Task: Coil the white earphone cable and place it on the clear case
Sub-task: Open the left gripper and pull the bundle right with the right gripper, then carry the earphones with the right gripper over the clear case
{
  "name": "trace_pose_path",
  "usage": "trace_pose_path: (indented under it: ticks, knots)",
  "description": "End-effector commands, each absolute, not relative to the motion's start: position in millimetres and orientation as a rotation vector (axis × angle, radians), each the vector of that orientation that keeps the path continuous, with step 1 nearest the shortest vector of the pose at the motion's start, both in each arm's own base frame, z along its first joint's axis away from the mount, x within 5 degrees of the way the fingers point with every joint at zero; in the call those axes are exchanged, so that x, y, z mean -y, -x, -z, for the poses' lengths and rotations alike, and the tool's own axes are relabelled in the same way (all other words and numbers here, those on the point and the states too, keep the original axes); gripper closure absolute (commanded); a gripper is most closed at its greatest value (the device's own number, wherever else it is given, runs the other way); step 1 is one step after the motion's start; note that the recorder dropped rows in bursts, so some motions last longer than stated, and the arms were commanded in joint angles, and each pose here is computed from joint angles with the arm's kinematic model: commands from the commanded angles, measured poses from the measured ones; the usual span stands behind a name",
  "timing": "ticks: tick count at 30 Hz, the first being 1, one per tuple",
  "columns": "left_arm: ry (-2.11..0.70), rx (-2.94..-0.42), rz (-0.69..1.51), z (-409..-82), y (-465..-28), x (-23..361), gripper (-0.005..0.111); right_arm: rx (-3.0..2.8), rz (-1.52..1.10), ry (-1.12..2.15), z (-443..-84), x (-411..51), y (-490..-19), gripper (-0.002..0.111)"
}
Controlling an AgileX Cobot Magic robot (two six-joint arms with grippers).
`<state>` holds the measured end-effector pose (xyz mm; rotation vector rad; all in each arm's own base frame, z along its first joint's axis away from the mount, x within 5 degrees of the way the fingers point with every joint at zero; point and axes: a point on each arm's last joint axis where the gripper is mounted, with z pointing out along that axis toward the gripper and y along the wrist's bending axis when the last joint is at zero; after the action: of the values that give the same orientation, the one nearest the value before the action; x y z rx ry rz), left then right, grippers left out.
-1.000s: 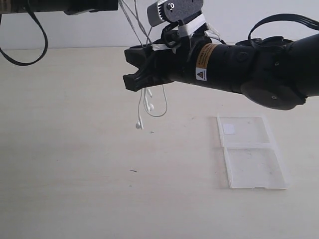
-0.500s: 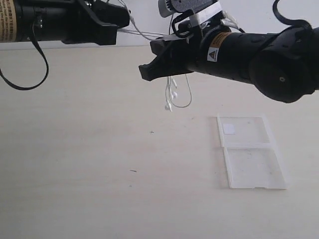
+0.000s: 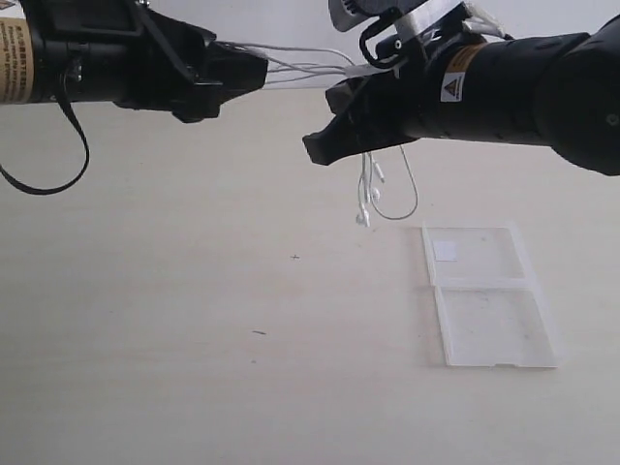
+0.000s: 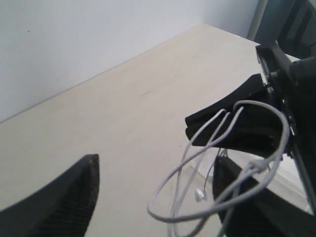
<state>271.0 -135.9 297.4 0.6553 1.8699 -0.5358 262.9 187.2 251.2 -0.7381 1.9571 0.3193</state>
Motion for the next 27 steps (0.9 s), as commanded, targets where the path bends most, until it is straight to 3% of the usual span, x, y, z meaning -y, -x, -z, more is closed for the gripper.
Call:
trace_pose_path:
  ticks: [1, 12, 15, 20, 27]
  knots:
    - [-0.667, -1.906, 0.527, -286.4, -266.7, 133.3, 0.039, -1.996, -0.265, 0.738, -253.6, -172.6, -264.2, 0.108]
    - [-0.755, -1.974, 0.618, -259.5, -249.3, 135.3, 0.039, -2.276, -0.004, 0.701, -290.1, -137.2, -280.6, 0.108]
    - [-0.75, -1.982, 0.62, -257.0, -248.3, 134.8, 0.039, -2.368, 0.179, 0.575, -295.8, -118.3, -275.6, 0.108]
    - [-0.707, -2.017, 0.653, -248.2, -243.8, 133.5, 0.04, -2.481, 0.239, 0.515, -300.4, -106.9, -260.2, 0.108]
    - [-0.648, -2.027, 0.724, -241.3, -238.4, 133.8, 0.056, -2.572, 0.137, 0.363, -286.3, -107.2, -250.5, 0.108]
